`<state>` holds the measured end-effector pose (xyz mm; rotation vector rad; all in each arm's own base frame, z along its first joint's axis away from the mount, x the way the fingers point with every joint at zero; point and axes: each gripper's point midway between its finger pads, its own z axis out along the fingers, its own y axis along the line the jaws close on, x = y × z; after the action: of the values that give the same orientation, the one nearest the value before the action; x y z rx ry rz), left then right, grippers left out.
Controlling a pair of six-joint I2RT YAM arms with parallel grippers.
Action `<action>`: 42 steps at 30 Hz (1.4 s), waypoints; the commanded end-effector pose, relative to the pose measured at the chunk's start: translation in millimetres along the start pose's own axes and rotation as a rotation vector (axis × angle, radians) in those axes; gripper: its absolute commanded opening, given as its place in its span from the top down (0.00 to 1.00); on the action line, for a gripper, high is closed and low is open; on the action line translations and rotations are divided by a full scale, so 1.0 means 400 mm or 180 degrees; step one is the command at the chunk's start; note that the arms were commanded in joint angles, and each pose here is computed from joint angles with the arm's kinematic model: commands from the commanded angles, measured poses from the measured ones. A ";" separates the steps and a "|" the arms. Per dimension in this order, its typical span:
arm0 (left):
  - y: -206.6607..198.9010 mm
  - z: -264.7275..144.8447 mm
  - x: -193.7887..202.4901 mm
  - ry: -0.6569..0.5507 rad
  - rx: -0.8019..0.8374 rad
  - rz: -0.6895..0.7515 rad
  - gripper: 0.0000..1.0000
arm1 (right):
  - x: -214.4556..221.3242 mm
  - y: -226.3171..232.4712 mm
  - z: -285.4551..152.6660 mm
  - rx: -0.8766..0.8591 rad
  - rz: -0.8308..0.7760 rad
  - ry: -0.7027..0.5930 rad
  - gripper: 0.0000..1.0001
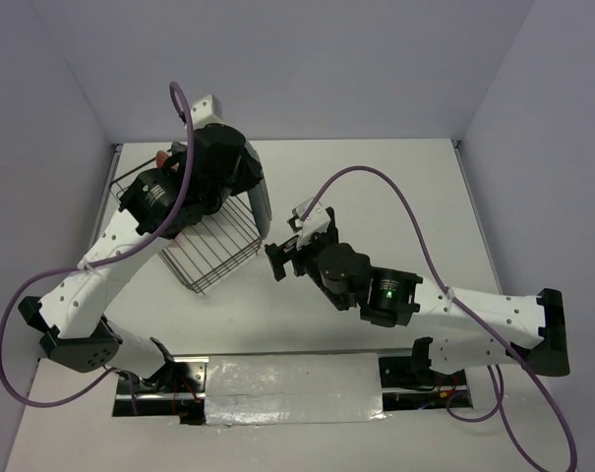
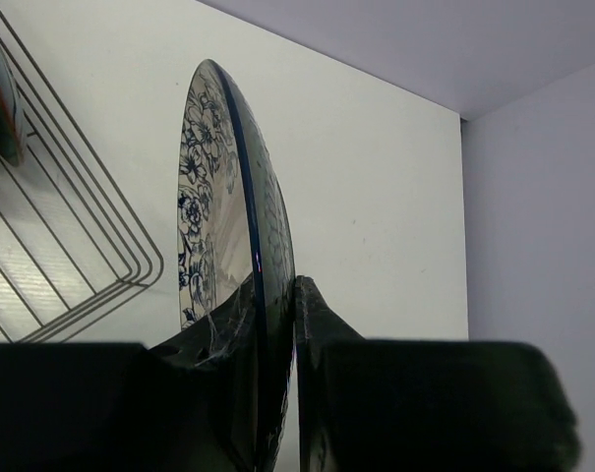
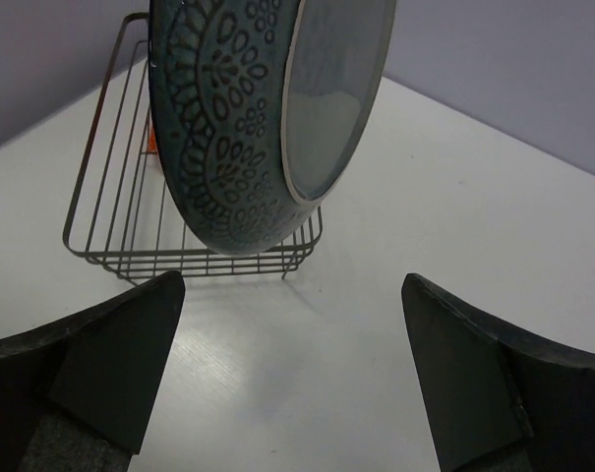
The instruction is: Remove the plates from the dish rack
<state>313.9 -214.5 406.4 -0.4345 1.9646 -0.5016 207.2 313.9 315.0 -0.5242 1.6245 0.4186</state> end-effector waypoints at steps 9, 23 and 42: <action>-0.157 -0.055 -0.079 -0.0427 0.0454 -0.0667 1.00 | -0.103 -0.006 0.029 0.0258 -0.0012 -0.0539 0.02; -0.184 -0.095 0.002 -0.0261 0.0648 -0.0725 1.00 | -0.088 -0.163 0.041 0.1110 0.0088 -0.0890 1.00; -0.243 -0.097 -0.101 -0.0913 0.0913 -0.0113 0.31 | -0.059 -0.240 -0.095 0.0799 0.0937 -0.1168 1.00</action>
<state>302.7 -290.5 440.5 -0.3213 1.7754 -0.6602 231.7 224.5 308.9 -0.1945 1.4455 0.3256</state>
